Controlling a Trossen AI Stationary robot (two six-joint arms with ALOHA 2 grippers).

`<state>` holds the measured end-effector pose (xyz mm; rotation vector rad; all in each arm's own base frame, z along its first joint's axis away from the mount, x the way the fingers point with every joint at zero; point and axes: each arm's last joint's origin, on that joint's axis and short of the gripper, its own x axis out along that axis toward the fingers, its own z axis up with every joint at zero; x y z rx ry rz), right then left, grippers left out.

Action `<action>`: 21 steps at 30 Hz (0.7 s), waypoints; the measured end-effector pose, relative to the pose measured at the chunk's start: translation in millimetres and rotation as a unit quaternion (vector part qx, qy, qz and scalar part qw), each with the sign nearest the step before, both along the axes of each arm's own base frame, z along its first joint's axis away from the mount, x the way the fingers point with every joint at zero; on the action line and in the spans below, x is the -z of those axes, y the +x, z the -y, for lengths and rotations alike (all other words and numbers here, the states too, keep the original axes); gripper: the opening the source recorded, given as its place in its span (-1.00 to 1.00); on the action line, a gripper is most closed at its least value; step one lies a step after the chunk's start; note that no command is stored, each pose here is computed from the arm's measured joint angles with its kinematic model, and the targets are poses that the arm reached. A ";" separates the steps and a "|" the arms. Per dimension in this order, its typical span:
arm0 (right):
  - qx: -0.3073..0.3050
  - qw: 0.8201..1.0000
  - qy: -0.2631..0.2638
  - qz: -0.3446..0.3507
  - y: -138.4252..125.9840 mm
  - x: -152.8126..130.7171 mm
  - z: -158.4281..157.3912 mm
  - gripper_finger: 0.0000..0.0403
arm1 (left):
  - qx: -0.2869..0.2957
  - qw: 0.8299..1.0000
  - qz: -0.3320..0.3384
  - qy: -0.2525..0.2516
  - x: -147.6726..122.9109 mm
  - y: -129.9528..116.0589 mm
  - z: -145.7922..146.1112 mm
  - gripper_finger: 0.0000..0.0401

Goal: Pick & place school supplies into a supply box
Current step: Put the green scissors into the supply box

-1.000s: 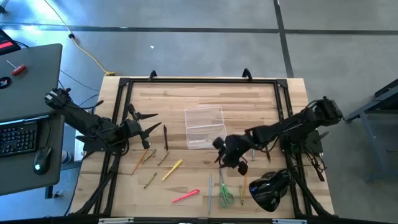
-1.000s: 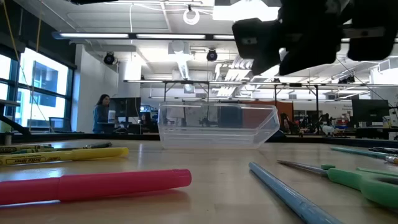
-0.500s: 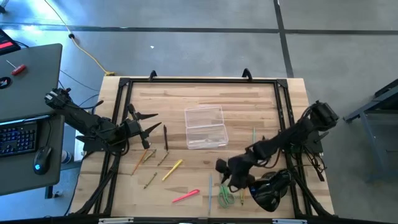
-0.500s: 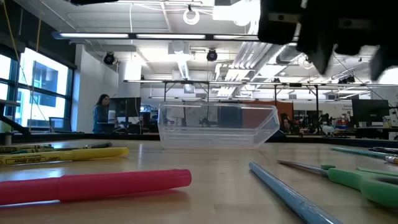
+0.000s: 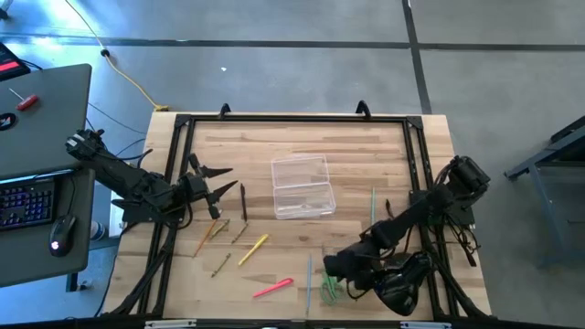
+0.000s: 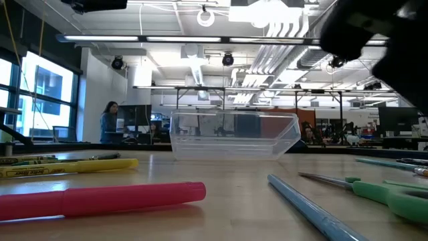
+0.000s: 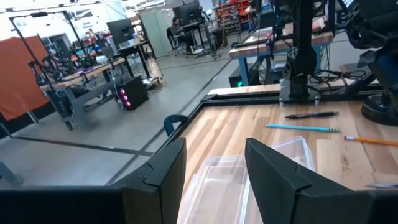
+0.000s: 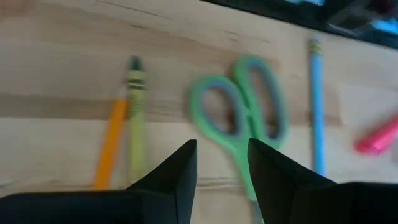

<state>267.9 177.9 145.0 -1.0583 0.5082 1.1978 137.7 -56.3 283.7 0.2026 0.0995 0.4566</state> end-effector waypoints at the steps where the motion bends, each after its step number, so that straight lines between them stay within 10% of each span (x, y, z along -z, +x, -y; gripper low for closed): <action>1: -0.009 1.000 -0.010 0.002 -1.0 0.8 0.3 -0.39 | 0.000 1.000 0.002 -0.003 0.0 0.0 0.0 -0.03; 21: -0.076 0.996 -0.012 0.046 9.5 18.7 -3.8 -0.39 | 0.000 1.000 0.003 -0.006 0.0 0.0 0.0 -0.03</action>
